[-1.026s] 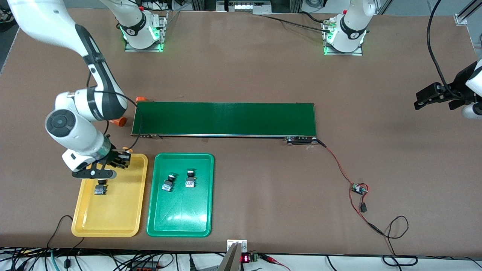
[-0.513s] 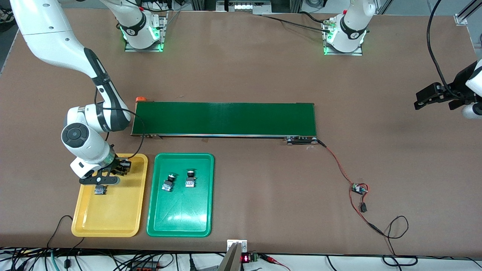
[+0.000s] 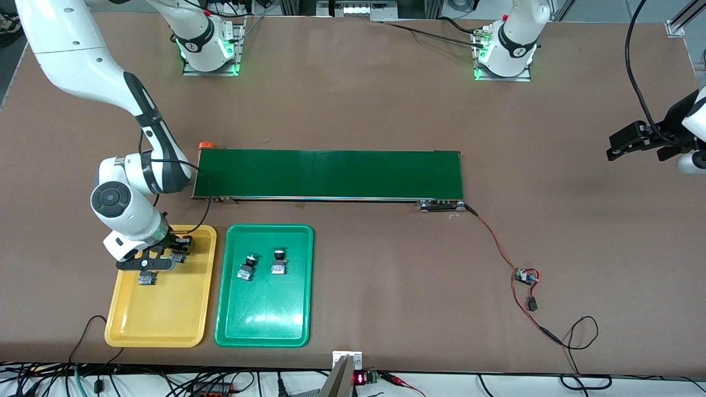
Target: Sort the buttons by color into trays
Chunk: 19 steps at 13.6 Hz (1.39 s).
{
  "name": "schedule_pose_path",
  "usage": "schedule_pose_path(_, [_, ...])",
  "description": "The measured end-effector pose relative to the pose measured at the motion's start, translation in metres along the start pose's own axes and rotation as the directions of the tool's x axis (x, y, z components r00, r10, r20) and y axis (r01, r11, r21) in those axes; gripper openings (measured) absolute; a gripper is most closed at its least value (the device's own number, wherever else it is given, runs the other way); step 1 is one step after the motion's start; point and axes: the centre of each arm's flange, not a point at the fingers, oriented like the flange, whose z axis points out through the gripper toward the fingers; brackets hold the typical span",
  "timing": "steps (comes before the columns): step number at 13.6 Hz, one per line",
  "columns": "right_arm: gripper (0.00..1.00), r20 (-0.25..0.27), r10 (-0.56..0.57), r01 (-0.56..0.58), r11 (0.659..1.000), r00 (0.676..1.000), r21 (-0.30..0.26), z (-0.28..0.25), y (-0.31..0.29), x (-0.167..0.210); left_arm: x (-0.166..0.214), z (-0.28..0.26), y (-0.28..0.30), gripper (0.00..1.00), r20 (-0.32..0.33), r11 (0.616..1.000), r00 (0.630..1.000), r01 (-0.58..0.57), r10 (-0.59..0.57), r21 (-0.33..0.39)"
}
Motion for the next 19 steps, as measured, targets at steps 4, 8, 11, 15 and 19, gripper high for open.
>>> schedule_pose_path(4, [1.00, -0.014, 0.010, -0.010, 1.000, 1.000, -0.010, -0.023, 0.003, 0.009, 0.000, 0.000, 0.000, 1.00, 0.000, 1.000, 1.000, 0.000, 0.000, 0.000])
schedule_pose_path(8, [1.00, 0.051, 0.070, -0.069, 0.997, 0.996, -0.020, -0.102, 0.014, 0.011, 0.000, 0.000, 0.000, 1.00, 0.001, 1.000, 1.000, 0.000, 0.000, 0.000])
schedule_pose_path(11, [1.00, 0.082, 0.116, -0.115, 0.993, 0.990, -0.012, -0.169, 0.025, 0.004, 0.000, 0.001, 0.000, 1.00, 0.003, 1.000, 1.000, 0.000, 0.000, 0.000])
schedule_pose_path(15, [1.00, 0.112, 0.158, -0.157, 0.987, 0.981, -0.012, -0.262, 0.039, -0.020, -0.001, 0.001, 0.014, 1.00, 0.010, 1.000, 1.000, -0.027, 0.027, -0.002])
schedule_pose_path(19, [1.00, 0.108, 0.160, -0.158, 0.987, 0.981, -0.031, -0.337, 0.059, -0.053, -0.002, 0.001, 0.017, 1.00, 0.009, 0.999, 0.999, -0.032, 0.032, -0.003])
